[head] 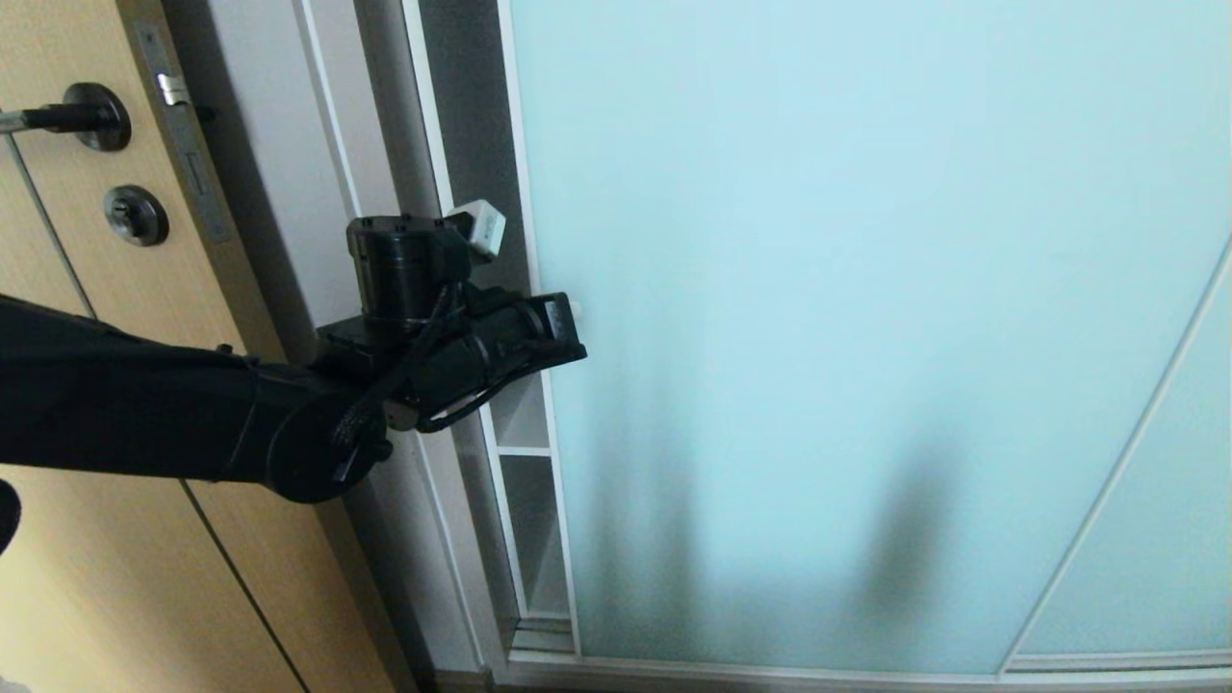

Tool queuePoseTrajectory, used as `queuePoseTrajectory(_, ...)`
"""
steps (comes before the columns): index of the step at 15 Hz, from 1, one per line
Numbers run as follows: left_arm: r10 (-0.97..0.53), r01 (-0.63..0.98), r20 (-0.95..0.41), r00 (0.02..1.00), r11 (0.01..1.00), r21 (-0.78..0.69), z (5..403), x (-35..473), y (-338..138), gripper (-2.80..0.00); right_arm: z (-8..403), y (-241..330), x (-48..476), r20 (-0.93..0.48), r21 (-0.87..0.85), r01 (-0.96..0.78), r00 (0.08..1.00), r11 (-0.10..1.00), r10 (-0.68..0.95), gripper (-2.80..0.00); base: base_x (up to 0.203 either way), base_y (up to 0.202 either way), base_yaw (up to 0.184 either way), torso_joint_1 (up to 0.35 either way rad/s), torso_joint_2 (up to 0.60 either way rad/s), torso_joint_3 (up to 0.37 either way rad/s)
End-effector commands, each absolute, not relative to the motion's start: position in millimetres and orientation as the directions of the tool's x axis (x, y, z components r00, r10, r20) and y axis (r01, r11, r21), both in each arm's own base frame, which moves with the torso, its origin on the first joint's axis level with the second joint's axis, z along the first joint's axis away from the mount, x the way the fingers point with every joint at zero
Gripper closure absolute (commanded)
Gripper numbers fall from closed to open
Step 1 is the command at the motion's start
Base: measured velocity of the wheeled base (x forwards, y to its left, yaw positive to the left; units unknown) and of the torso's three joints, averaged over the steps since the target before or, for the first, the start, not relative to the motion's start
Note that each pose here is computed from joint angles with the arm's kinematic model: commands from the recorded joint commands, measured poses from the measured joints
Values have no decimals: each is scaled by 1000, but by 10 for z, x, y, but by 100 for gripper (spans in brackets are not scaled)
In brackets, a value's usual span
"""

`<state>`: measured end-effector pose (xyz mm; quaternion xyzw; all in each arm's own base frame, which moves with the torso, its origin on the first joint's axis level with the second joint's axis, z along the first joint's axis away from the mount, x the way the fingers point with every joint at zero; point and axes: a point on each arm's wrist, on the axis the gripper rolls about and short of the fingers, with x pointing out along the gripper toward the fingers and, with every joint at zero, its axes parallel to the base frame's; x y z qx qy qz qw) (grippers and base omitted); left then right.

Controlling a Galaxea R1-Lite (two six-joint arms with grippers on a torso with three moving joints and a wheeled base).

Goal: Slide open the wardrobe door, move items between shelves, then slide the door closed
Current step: Close the door

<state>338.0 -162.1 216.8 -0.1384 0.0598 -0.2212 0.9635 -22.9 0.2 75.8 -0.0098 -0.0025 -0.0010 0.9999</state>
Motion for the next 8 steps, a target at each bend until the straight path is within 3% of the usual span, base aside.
queuePoseTrajectory(1, -445, 414, -43, 895, 861, -295, 2198, 3374, -1625, 0, 759, 2, -228, 4, -20, 2, 1000, 1000, -2, 0, 0, 0, 0, 0, 0, 0)
queuePoseTrajectory(8, -399, 365, -59, 915, 883, -296, 2037, 3687, -1575, 0, 759, 2, -228, 4, -20, 2, 1000, 1000, -2, 0, 0, 0, 0, 0, 0, 0)
